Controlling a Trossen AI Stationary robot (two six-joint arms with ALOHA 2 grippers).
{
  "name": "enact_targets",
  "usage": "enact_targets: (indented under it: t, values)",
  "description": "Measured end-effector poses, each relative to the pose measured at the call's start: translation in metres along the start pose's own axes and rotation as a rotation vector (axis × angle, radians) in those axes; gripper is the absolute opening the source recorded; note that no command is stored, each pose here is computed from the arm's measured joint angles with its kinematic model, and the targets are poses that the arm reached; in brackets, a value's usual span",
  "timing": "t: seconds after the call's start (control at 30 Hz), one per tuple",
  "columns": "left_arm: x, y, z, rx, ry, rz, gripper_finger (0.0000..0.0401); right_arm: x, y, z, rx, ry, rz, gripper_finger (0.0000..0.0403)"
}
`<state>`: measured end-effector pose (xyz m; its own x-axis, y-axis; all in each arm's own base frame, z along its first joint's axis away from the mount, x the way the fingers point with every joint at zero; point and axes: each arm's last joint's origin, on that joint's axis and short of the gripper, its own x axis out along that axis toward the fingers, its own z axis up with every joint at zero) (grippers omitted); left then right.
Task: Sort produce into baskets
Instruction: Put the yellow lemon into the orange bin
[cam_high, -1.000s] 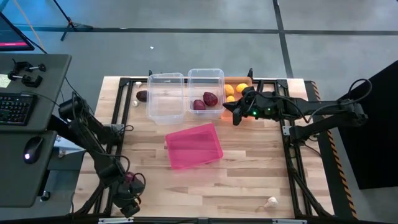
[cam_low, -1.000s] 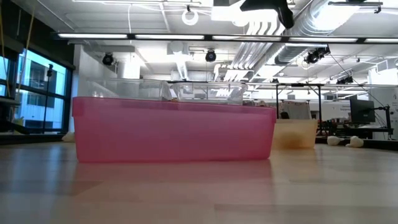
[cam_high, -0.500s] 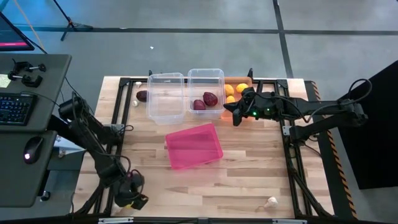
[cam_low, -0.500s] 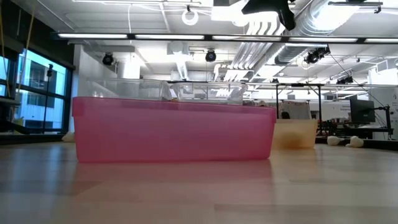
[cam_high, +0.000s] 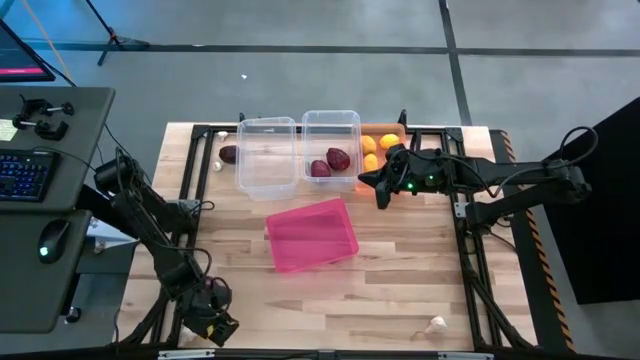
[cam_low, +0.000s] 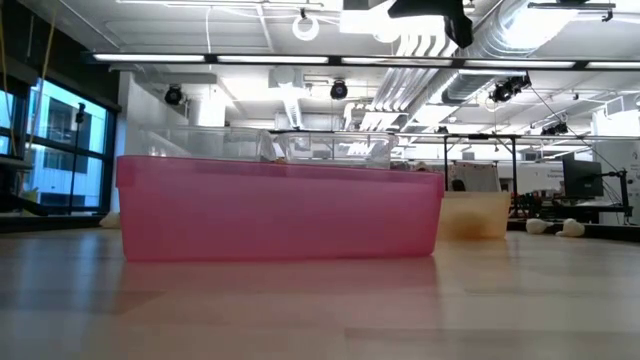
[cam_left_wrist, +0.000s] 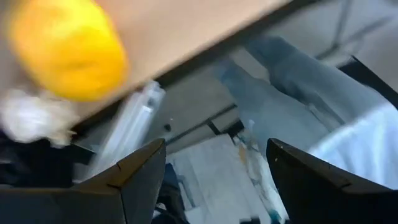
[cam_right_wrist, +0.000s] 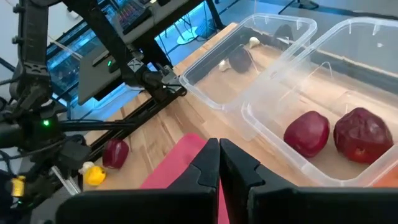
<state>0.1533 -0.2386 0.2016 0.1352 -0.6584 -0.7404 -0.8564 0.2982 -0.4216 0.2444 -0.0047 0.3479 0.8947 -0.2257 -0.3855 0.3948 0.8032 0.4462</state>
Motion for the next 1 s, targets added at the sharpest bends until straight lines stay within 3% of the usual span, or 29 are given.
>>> enact_targets:
  t: [0.1, 0.27, 0.33, 0.43, 0.6, 0.67, 0.83, 1.0]
  values:
    - [-0.002, -0.009, 0.0, 0.043, 0.036, -0.065, 0.0266, 0.0, 0.0, 0.0, -0.012, 0.0, 0.0, 0.0]
    - [-0.01, -0.032, 0.011, 0.035, 0.105, -0.201, 0.0266, 0.0, 0.0, 0.0, -0.045, 0.0, 0.0, 0.0]
    - [-0.016, -0.039, 0.015, 0.007, 0.104, -0.204, 0.0266, 0.0, 0.0, 0.0, -0.049, 0.001, -0.001, 0.0]
    - [-0.03, -0.048, 0.009, -0.018, 0.057, -0.109, 0.0266, 0.0, -0.001, -0.002, -0.054, 0.017, -0.011, 0.0]
    - [-0.053, -0.048, -0.005, -0.066, -0.121, 0.257, 0.0266, 0.0, -0.002, -0.003, -0.072, 0.035, -0.023, 0.0]
    - [-0.052, -0.051, -0.008, -0.059, -0.188, 0.323, 0.0266, 0.0, -0.003, -0.003, -0.073, 0.034, -0.024, 0.0]
    - [-0.013, -0.05, -0.006, -0.027, -0.195, 0.429, 0.0266, 0.0, -0.003, -0.003, -0.072, 0.033, -0.025, 0.0]
    - [0.02, -0.042, 0.001, -0.082, -0.201, 0.542, 0.0266, 0.0, -0.003, -0.003, -0.053, 0.033, -0.025, 0.0]
